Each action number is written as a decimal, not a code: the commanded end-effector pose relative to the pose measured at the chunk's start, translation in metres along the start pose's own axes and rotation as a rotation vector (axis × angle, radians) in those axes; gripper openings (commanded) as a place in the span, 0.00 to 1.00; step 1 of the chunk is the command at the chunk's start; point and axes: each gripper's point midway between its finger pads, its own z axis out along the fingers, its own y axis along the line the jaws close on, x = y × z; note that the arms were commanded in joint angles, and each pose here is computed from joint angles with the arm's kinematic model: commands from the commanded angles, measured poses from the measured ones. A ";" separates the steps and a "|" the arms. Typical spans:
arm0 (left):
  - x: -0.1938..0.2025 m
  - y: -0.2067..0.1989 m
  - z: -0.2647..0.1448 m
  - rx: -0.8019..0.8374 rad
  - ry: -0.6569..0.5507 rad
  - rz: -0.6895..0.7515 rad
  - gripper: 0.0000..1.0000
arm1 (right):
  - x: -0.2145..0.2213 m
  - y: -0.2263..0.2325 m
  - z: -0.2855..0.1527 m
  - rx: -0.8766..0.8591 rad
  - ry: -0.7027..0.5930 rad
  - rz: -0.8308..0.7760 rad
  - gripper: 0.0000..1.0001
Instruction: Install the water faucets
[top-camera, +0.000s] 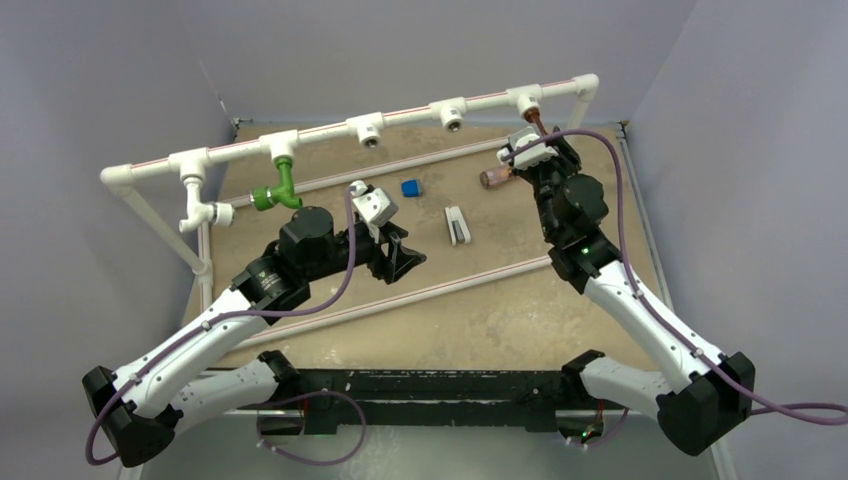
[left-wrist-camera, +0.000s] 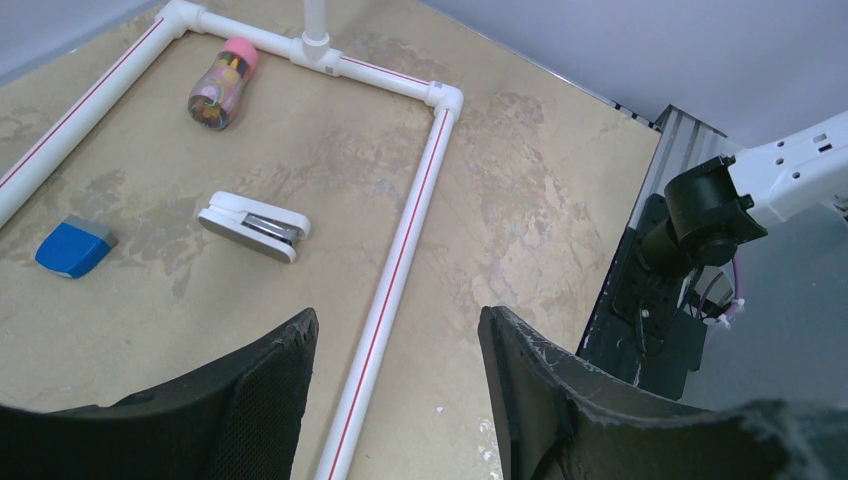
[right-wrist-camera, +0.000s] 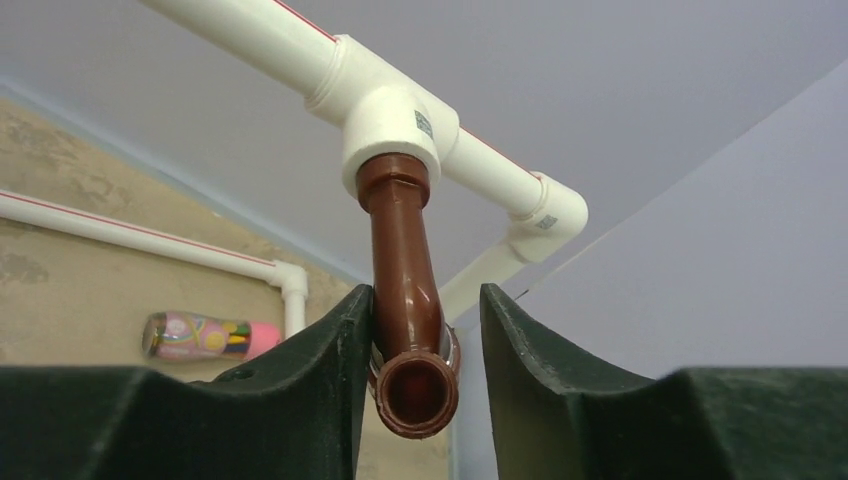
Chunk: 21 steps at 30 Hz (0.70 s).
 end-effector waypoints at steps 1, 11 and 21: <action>-0.021 -0.004 -0.001 0.011 -0.052 0.015 0.59 | -0.019 -0.014 0.004 0.023 -0.081 0.094 0.39; -0.021 -0.004 0.000 0.012 -0.051 0.015 0.59 | -0.013 -0.011 0.007 0.003 -0.082 0.204 0.00; -0.021 -0.004 -0.002 0.009 -0.054 0.017 0.60 | -0.042 0.009 -0.005 -0.118 -0.197 0.595 0.00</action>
